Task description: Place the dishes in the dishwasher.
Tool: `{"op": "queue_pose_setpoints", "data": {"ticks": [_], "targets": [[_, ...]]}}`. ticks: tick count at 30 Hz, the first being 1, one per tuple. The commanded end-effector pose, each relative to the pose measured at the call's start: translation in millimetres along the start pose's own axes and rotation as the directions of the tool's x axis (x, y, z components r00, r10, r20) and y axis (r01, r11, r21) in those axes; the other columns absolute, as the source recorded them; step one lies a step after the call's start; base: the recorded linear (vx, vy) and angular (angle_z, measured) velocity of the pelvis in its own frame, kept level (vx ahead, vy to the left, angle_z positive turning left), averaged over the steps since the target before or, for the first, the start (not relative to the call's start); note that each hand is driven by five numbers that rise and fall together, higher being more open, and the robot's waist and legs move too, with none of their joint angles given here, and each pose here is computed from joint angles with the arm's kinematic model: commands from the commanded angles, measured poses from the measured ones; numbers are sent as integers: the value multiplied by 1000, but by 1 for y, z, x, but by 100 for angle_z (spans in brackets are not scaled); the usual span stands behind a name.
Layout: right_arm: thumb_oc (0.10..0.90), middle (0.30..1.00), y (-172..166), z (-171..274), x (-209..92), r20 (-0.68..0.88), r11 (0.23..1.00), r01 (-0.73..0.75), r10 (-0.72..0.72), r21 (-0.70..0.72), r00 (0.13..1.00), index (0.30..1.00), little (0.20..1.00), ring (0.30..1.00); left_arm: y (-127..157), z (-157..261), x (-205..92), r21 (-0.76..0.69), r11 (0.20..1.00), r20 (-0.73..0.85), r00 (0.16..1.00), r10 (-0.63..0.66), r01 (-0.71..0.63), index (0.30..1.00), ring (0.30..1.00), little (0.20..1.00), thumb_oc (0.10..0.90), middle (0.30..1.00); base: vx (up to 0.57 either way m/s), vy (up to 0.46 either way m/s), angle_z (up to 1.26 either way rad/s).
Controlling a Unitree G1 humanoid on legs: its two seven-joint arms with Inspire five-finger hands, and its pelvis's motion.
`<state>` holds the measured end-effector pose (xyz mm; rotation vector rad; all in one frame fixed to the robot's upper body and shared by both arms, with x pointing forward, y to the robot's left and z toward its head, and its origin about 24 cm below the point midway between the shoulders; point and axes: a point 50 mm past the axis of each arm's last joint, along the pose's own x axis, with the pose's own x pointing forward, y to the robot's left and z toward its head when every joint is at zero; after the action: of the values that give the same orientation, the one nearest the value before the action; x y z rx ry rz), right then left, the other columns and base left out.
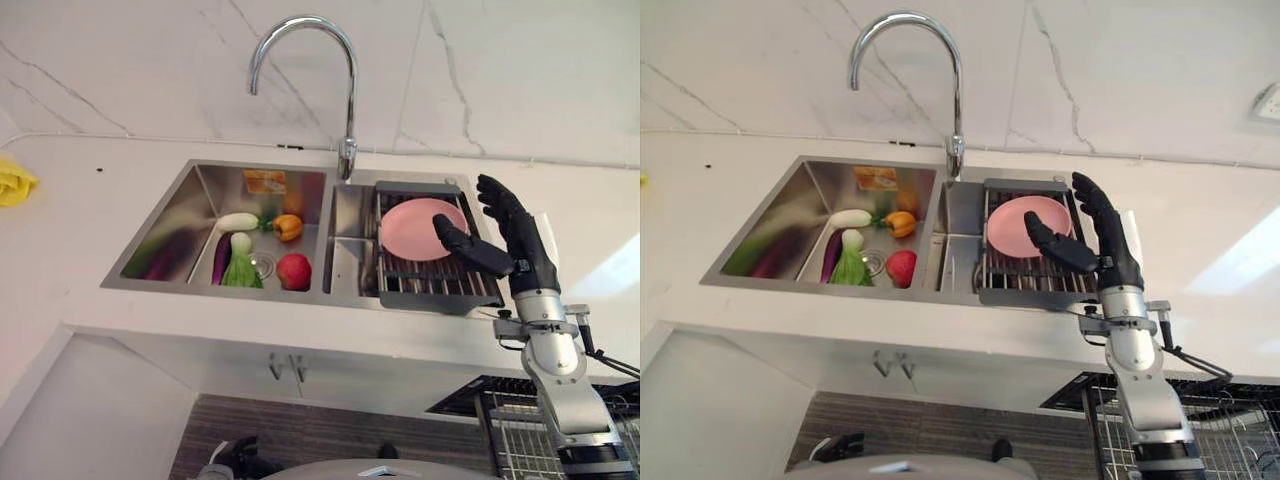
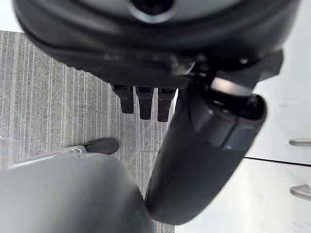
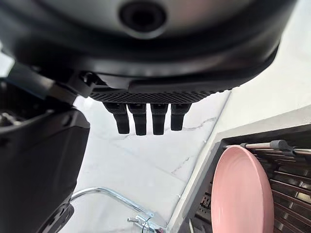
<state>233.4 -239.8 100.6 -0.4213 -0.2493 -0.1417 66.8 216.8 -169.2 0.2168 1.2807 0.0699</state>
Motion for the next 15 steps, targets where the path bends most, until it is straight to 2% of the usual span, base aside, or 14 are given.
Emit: {"op": "queue_pose_setpoints", "data": {"ticks": [1,2,4,7,8,9,10,12,13,14,15], "targets": [[800,900,-30,53,18,303,996,75,-54,-56,952,900,900,900,-3,-13,0,70,997,-75,997,-18,24,900,900,900,800,900,0,0,0],[800,900,-35,52,21,298,989,69,-28,-130,954,900,900,900,-1,-21,-1,87,996,-103,994,-23,32,900,900,900,800,900,1,-23,-7],[800,900,-37,52,22,296,984,59,-8,-166,955,900,900,900,-1,-24,-2,98,994,-113,993,-29,40,900,900,900,800,900,-5,-7,-20],[800,900,-46,51,36,273,936,27,74,-351,959,900,900,900,-1,-33,-4,135,988,-133,990,-56,74,900,900,900,800,900,-8,0,-21],[800,900,-46,51,36,273,936,27,74,-351,959,900,900,900,-1,-33,-4,135,988,-133,990,-56,74,900,900,900,800,900,-2,2,-31],[800,900,-47,50,41,263,920,14,97,-392,960,900,900,900,-2,-33,-4,140,986,-132,989,-66,85,900,900,900,800,900,-5,1,-35],[800,900,-47,50,51,235,871,-27,162,-490,958,900,900,900,-4,-29,-3,142,985,-120,989,-83,99,900,900,900,800,900,-5,2,-47],[800,900,-46,50,52,236,871,-28,164,-491,958,900,900,900,-4,-29,-3,139,985,-119,989,-84,100,900,900,900,800,900,-1,-2,-24],[800,900,-45,51,63,198,788,-76,245,-610,949,900,900,900,-7,-17,-1,140,983,-73,992,-106,115,900,900,900,800,900,1,-9,-11],[800,900,-44,51,63,199,787,-76,247,-612,948,900,900,900,-7,-17,-1,138,984,-73,992,-107,116,900,900,900,800,900,-1,-15,-15],[800,900,-43,51,68,173,737,-100,285,-668,943,900,900,900,-9,-9,-1,136,983,-45,992,-120,125,900,900,900,800,900,-5,-8,-5]]}}
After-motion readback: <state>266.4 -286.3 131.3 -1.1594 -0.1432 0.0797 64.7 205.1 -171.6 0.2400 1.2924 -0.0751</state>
